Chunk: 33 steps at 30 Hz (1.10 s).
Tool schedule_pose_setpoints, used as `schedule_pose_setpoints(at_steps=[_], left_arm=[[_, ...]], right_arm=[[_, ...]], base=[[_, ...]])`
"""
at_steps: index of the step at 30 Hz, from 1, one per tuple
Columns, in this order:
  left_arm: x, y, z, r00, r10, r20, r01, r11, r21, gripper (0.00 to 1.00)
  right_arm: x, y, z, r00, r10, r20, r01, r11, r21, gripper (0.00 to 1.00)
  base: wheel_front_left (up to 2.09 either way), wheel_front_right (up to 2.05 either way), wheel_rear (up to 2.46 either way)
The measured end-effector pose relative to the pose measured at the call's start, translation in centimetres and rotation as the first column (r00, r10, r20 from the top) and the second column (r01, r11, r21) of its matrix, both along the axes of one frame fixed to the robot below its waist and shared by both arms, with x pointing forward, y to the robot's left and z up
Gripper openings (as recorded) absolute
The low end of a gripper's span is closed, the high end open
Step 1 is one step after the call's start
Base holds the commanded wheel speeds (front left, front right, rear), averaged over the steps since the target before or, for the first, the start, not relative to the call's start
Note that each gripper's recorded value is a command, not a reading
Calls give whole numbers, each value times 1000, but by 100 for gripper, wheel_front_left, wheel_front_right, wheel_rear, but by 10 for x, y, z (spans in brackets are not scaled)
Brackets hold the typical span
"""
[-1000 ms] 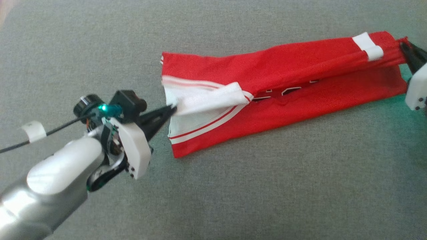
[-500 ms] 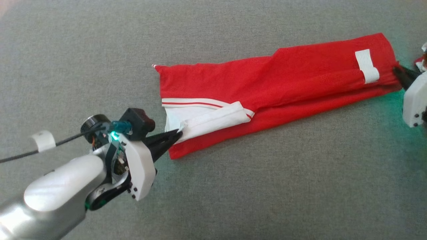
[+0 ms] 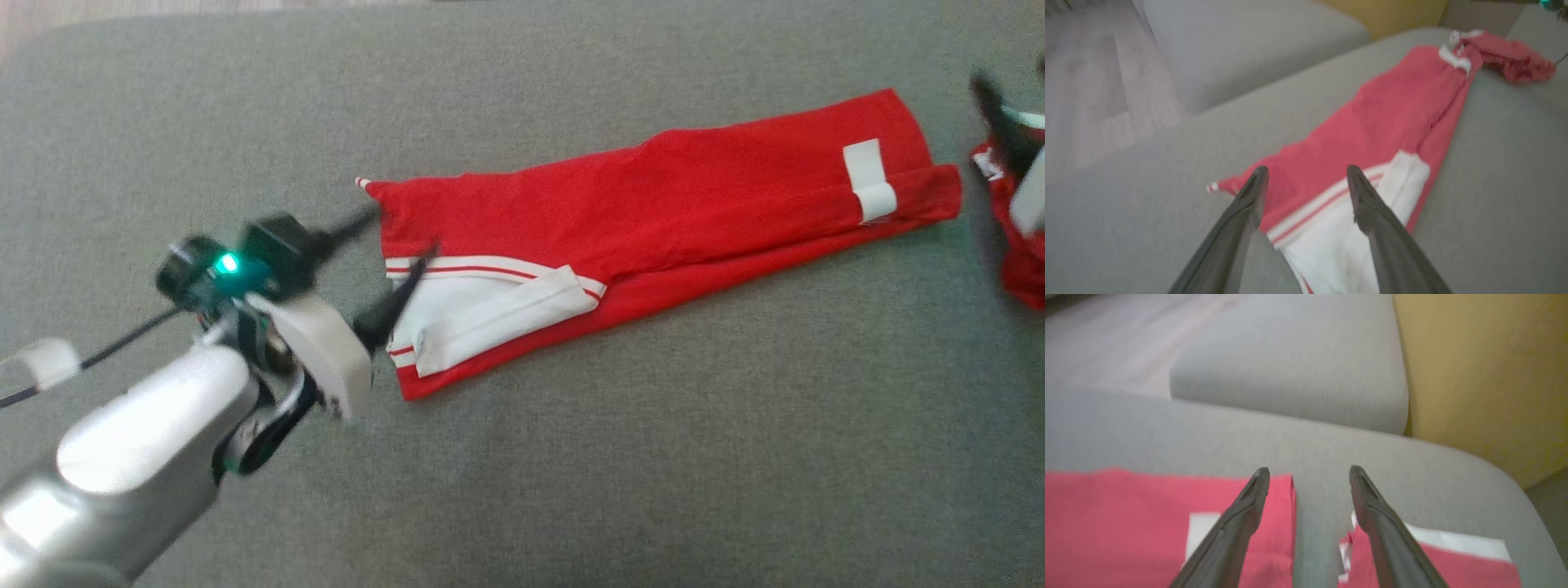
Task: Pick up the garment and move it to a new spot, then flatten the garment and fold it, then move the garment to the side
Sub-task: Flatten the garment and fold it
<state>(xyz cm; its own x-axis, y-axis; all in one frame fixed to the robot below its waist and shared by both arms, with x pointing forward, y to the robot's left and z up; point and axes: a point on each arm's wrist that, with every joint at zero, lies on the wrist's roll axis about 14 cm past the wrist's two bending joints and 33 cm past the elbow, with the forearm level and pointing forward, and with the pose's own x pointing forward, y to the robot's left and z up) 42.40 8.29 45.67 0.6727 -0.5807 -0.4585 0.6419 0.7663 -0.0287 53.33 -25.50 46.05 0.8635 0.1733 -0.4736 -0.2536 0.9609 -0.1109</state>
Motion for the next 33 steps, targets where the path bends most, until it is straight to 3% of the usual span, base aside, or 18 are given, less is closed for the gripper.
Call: schedule_pose_setpoints(at_steps=[4, 8, 15, 18, 25, 30, 33], left_arm=[[36, 6, 57, 959, 180, 219, -148, 977, -155, 100], [57, 29, 104, 843, 386, 375, -277, 909, -312, 100], [47, 55, 96, 743, 595, 306, -452, 784, -426, 100], [35, 59, 92, 710, 645, 282, -487, 739, -465, 100], [-3, 62, 46, 699, 693, 175, -561, 684, -466, 100], [-17, 65, 24, 688, 715, 122, -600, 655, -459, 100], [-19, 68, 19, 687, 715, 129, -601, 659, -453, 100]], right_arm=[[27, 22, 77, 963, -21, 268, -20, 988, 150, 100], [30, 33, 120, 896, -69, 439, -40, 971, 235, 100], [15, 69, 153, 819, -172, 548, -92, 903, 420, 100], [-7, 76, 135, 808, -232, 542, -70, 875, 479, 100], [-80, 96, 33, 882, -292, 369, 74, 860, 504, 100], [-98, 88, 21, 883, -312, 352, 111, 865, 489, 100], [-102, 88, 17, 885, -313, 345, 117, 867, 485, 100]], base=[[0, 0, 0], [0, 0, 0], [0, 0, 0], [0, 0, 0], [0, 0, 0], [0, 0, 0], [0, 0, 0]])
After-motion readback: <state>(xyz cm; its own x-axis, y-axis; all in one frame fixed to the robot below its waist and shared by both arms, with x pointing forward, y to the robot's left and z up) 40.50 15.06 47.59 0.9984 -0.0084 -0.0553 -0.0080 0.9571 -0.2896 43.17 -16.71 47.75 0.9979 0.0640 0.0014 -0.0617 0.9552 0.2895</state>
